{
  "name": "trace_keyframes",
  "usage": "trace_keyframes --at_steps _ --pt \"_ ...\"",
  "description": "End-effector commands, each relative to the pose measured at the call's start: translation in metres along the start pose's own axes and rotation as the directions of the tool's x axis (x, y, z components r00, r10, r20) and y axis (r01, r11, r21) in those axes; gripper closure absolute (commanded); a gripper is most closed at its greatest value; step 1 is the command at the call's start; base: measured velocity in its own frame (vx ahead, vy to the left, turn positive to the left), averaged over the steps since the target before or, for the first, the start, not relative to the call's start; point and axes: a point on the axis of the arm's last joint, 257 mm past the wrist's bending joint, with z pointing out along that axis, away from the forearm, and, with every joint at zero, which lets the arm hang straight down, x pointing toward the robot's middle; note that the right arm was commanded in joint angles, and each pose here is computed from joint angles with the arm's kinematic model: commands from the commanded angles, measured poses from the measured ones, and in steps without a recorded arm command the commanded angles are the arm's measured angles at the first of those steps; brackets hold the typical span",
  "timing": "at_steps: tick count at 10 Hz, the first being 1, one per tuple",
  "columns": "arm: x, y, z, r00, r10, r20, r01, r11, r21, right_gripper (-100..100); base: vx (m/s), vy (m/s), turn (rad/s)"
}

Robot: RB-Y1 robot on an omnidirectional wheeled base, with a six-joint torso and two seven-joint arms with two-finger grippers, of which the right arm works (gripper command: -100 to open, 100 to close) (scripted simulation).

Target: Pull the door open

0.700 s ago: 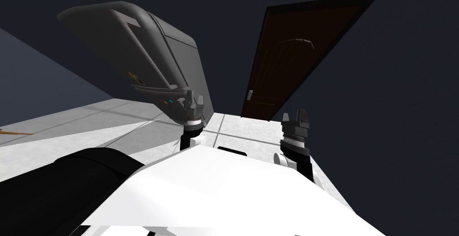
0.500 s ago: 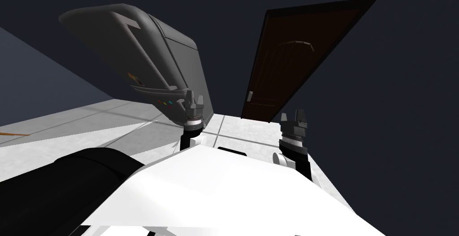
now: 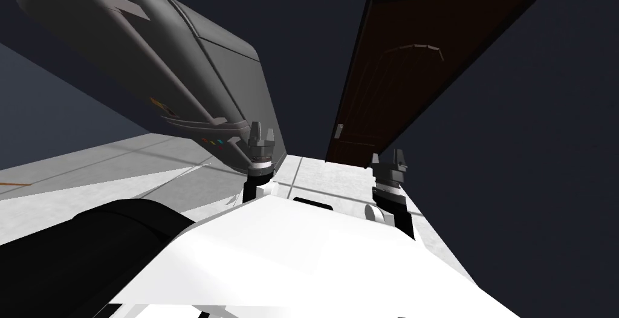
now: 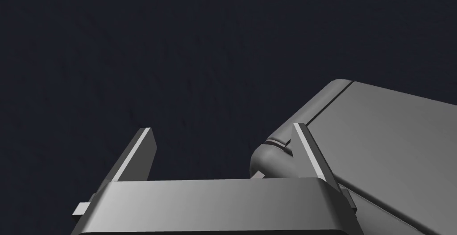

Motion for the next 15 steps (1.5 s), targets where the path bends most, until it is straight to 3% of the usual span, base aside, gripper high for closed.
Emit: trace_keyframes --at_steps 1,5,8,9,12,15 --pt "0.003 -0.012 -0.0009 0.997 0.081 0.001 -0.081 0.997 0.021 -100 0.192 -0.012 0.017" --pt "0.006 -0.032 -0.0028 0.976 0.216 0.011 -0.217 0.974 0.058 -100 0.131 0.006 0.012" --pt "0.008 -0.046 -0.0046 0.953 0.302 0.024 -0.303 0.949 0.083 -100 0.093 -0.006 0.01" --pt "0.009 -0.055 -0.006 0.934 0.357 0.034 -0.358 0.928 0.099 -100 0.139 -0.03 0.014" --pt "0.011 -0.071 -0.0087 0.896 0.44 0.056 -0.443 0.888 0.124 -100 0.116 -0.009 0.013" --pt "0.013 -0.086 -0.0119 0.852 0.517 0.083 -0.524 0.839 0.146 -100 0.101 -0.003 0.011"
